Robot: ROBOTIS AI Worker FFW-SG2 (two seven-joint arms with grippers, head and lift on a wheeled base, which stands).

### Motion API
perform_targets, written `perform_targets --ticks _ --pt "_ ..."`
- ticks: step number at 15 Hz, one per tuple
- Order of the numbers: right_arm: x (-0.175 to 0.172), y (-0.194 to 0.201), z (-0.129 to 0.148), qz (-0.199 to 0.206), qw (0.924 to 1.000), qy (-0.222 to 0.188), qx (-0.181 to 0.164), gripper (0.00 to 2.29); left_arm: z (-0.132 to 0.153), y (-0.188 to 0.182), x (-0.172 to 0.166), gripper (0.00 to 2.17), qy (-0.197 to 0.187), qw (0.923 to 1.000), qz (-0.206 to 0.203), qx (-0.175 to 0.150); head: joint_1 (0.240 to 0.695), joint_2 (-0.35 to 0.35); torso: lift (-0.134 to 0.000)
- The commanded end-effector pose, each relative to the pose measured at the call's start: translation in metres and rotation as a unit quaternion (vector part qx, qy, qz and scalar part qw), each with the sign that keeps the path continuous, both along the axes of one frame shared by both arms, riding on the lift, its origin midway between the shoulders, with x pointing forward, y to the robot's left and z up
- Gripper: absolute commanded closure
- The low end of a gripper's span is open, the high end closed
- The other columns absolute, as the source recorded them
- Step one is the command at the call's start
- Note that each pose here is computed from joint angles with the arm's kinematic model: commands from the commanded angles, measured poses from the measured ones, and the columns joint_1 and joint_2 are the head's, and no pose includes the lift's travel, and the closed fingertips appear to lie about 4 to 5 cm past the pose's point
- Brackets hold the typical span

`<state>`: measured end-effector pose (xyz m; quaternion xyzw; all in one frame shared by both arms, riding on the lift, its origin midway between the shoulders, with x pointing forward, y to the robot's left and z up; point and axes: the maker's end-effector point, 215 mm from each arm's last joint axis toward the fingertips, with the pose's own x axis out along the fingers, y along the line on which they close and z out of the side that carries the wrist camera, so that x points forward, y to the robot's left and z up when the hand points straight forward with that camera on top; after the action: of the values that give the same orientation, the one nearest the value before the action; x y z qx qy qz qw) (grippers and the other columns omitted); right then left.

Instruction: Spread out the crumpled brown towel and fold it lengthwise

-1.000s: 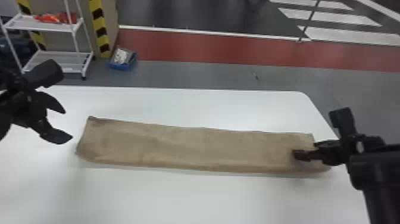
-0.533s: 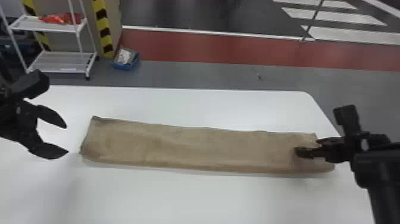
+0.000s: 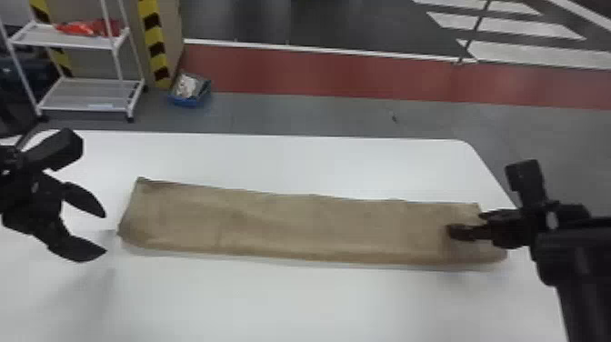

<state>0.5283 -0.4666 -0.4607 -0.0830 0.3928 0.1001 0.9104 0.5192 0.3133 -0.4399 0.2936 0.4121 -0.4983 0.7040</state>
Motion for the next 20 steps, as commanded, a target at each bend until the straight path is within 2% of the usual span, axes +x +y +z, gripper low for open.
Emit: perform_targets --ticks 1,7,11,15,16,18,20 --pt "-0.001 0.001 -0.001 0.0 1.0 0.002 0.0 0.08 -0.003 -0.002 -0.004 0.2 0.005 0.9999 -0.012 0.0 0.695 -0.16 -0.124" --pt "-0.001 -0.009 0.003 -0.007 1.0 0.002 -0.007 0.08 -0.008 -0.007 -0.026 0.21 0.015 0.9986 -0.028 -0.043 0.695 -0.166 -0.124" --pt "-0.002 -0.014 0.004 -0.013 0.9999 0.005 -0.008 0.08 0.016 -0.021 -0.039 0.21 0.003 0.9905 -0.038 -0.132 0.695 -0.186 -0.124" --pt "-0.005 -0.017 0.002 -0.019 0.9998 0.009 -0.006 0.08 0.017 -0.031 -0.056 0.21 0.012 0.9865 -0.052 -0.155 0.695 -0.206 -0.124" --pt "-0.005 -0.016 0.002 -0.019 0.9998 0.009 -0.005 0.08 0.019 -0.03 -0.052 0.21 0.004 0.9864 -0.047 -0.157 0.695 -0.215 -0.124" --pt "-0.002 -0.009 0.001 -0.015 0.9999 0.008 -0.001 0.08 0.021 -0.017 -0.041 0.21 -0.016 0.9896 -0.036 -0.138 0.695 -0.218 -0.124" --pt "-0.004 -0.011 0.0 -0.016 0.9998 0.009 0.0 0.08 0.026 -0.022 -0.036 0.21 -0.033 0.9876 -0.044 -0.147 0.695 -0.202 -0.124"
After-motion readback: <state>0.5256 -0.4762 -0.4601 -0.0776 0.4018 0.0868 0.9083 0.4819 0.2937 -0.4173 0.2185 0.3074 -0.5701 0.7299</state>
